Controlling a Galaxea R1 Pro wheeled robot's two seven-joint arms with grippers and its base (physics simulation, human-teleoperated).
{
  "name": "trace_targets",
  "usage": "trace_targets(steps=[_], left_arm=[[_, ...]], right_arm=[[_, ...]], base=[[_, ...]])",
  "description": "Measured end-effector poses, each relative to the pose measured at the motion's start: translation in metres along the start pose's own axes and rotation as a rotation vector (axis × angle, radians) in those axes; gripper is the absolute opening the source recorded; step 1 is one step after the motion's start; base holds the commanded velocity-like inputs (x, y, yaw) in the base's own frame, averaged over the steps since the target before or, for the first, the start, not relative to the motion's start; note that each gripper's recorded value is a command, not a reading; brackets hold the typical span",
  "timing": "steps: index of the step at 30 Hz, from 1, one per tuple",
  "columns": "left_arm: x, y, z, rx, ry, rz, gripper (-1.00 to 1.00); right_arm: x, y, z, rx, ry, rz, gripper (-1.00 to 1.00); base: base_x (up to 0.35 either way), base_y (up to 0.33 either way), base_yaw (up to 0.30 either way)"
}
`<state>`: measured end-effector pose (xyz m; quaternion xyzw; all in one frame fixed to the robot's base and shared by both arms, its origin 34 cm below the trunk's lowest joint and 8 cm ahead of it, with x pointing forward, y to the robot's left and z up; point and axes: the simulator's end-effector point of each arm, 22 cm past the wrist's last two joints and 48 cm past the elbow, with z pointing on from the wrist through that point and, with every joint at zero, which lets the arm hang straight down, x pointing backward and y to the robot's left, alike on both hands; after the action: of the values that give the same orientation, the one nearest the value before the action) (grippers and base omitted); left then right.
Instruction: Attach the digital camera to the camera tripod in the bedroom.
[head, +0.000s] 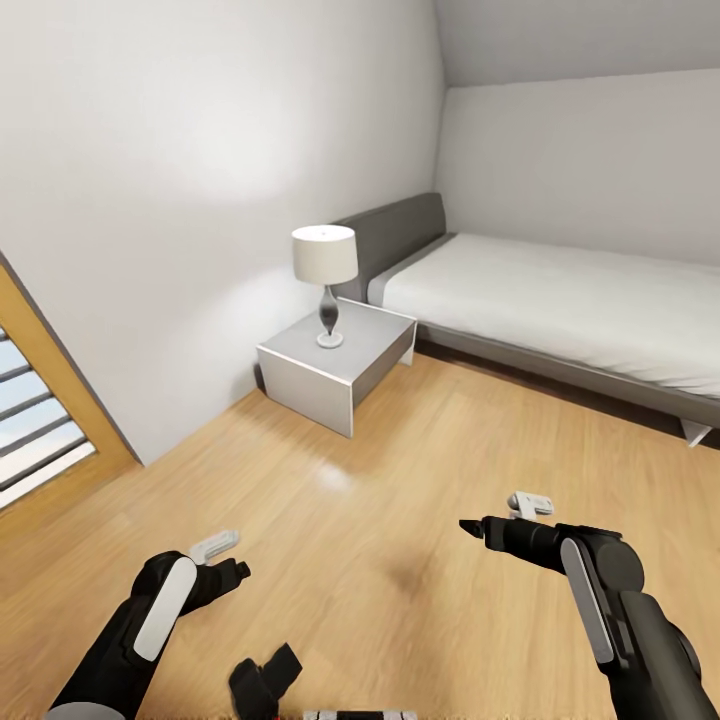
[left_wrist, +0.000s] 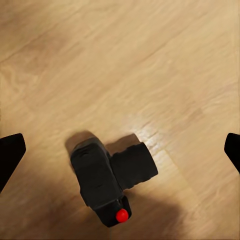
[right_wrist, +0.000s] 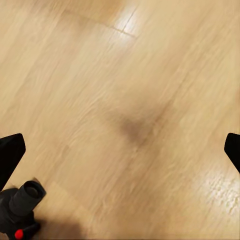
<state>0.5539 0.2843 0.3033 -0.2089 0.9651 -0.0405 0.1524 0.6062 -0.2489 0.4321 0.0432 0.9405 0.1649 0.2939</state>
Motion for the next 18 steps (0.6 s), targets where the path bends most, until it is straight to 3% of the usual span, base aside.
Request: trace_targets(steps=[18], left_arm=[[0.023,0.011,0.029,-0.030,0.066,-0.001,1.00]], right_arm=[[0.027,-0.013,0.027,0.011,0.070,0.020,1.00]], base=[[0.000,0.000,0.000]])
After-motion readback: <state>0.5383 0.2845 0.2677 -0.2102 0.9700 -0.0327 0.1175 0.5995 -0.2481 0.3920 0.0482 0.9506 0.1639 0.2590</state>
